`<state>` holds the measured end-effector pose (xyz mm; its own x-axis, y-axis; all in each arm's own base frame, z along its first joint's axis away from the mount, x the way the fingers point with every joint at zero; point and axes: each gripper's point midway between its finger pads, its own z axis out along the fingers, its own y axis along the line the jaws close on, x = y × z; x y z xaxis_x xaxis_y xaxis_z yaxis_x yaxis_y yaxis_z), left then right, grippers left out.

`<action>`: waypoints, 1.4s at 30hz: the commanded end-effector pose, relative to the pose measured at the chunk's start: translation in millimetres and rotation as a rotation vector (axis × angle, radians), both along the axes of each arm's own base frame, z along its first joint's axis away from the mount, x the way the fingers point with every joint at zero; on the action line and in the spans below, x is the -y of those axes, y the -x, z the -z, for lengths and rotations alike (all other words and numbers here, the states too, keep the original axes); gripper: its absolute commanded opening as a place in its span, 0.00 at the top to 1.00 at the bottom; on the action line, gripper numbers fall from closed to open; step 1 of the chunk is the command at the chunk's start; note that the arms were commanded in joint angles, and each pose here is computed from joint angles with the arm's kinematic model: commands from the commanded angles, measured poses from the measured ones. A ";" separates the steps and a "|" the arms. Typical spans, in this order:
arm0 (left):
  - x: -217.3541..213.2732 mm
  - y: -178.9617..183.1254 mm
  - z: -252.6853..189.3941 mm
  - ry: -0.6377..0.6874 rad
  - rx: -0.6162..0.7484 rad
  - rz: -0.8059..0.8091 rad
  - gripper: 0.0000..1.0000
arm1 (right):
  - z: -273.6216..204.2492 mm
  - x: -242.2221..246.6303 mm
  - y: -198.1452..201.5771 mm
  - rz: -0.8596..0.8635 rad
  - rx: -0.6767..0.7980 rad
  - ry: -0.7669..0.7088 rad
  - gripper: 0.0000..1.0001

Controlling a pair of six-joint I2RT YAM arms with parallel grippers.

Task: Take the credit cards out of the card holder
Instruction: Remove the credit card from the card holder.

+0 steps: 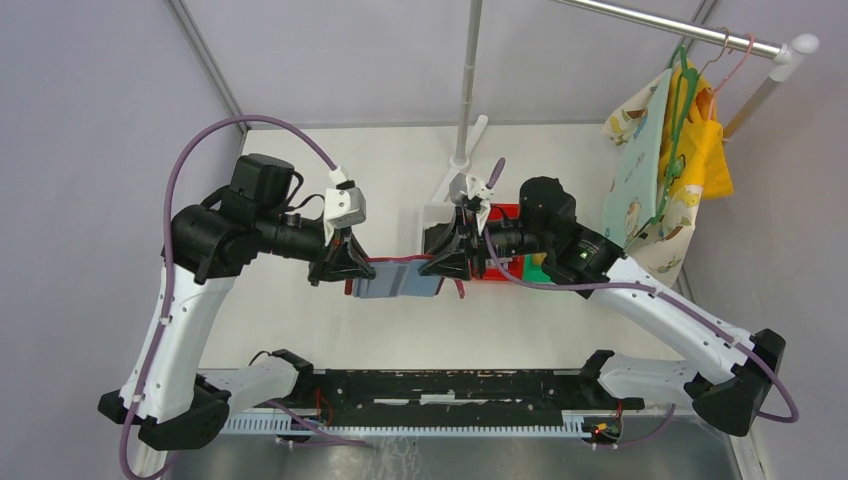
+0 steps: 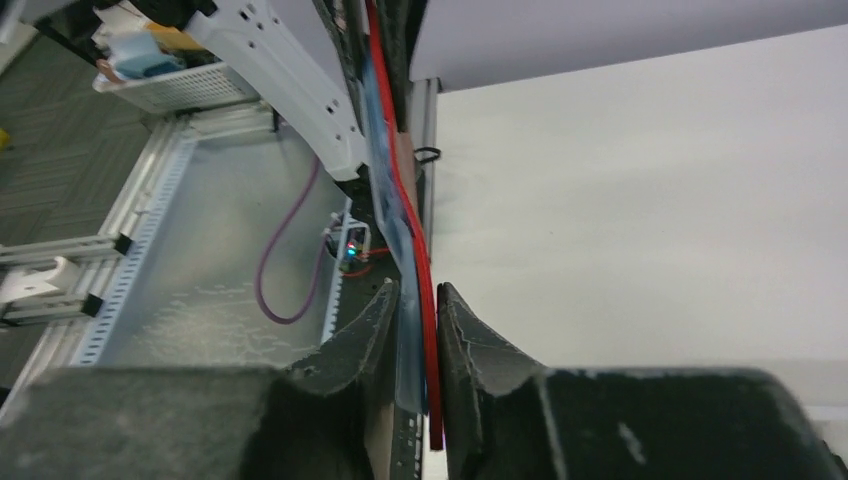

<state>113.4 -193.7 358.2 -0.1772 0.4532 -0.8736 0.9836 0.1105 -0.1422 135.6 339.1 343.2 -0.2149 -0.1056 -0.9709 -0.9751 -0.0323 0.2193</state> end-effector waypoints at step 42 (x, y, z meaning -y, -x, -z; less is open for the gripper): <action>0.9 28.6 -26.9 0.110 0.074 0.103 0.64 | -45.8 -7.6 14.5 0.009 0.032 -0.212 1.00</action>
